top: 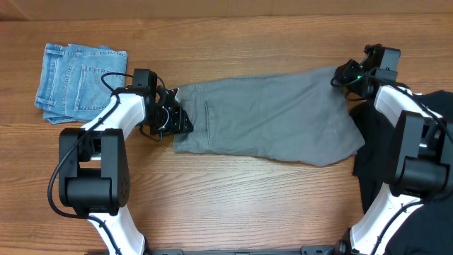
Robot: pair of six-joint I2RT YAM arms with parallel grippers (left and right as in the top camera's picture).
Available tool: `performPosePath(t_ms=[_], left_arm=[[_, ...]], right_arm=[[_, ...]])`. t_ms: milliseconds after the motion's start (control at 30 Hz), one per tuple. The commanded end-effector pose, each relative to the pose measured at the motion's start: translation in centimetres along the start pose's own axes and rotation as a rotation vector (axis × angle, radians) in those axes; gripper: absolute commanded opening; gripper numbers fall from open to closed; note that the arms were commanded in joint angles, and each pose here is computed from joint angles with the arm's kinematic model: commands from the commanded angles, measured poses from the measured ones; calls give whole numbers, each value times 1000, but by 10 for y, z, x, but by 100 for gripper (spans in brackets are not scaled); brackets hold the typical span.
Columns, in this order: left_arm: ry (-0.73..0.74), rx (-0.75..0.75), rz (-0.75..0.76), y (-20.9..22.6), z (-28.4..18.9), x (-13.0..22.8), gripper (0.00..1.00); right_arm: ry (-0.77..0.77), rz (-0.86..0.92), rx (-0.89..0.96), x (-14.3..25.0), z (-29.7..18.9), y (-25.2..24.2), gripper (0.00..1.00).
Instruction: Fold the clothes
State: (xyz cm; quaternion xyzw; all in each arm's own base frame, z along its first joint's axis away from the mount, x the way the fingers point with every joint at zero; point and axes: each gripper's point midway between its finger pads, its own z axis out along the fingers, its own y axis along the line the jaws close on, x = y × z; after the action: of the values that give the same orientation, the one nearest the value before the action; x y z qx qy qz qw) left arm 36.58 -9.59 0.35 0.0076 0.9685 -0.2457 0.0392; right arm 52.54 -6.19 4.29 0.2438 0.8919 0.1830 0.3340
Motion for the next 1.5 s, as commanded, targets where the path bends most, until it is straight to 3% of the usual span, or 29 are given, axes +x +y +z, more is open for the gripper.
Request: performPosePath(t_ms=[0, 33, 67, 267, 400, 467, 533, 667, 833, 1000, 1067, 1267, 1400, 1467], left_arm=[[135, -158, -54, 45, 31, 38, 45], [146, -158, -59, 45, 30, 40, 50], [155, -160, -64, 45, 28, 42, 55], [170, -131, -63, 21, -10, 18, 52], [63, -129, -6, -3, -51, -23, 52], [0, -126, 22, -13, -66, -43, 46], [-12, -54, 29, -27, -66, -47, 35], [1, 33, 54, -48, -57, -43, 34], [39, 60, 149, -68, -6, -19, 39], [55, -72, 183, -46, 21, -2, 45], [64, -209, 181, -18, 26, 6, 45], [36, -496, 91, 45, 13, 8, 45], [-1, -520, -22, 71, -3, 1, 46], [-16, -456, -78, 75, -10, -5, 46]], right_arm=[[-32, -1, -31, -19, -12, 7, 78], [-29, 3, -43, -22, -20, 11, 86], [-31, -2, -61, -26, -31, 16, 86], [3, -59, -132, -25, -108, 62, 71], [167, 36, -75, 20, -134, 63, 46], [319, 110, 17, 60, -137, 47, 40], [477, 154, 178, 109, -138, 15, 26], [565, 199, 294, 148, -130, -17, 23], [609, 297, 369, 193, -117, -47, 18], [603, 407, 551, 220, -127, -79, 11], [625, 413, 569, 227, -132, -81, 6], [679, 327, 542, 222, -146, -72, 5], [682, 230, 465, 207, -163, -49, 9], [648, 194, 393, 195, -172, -30, 13]])
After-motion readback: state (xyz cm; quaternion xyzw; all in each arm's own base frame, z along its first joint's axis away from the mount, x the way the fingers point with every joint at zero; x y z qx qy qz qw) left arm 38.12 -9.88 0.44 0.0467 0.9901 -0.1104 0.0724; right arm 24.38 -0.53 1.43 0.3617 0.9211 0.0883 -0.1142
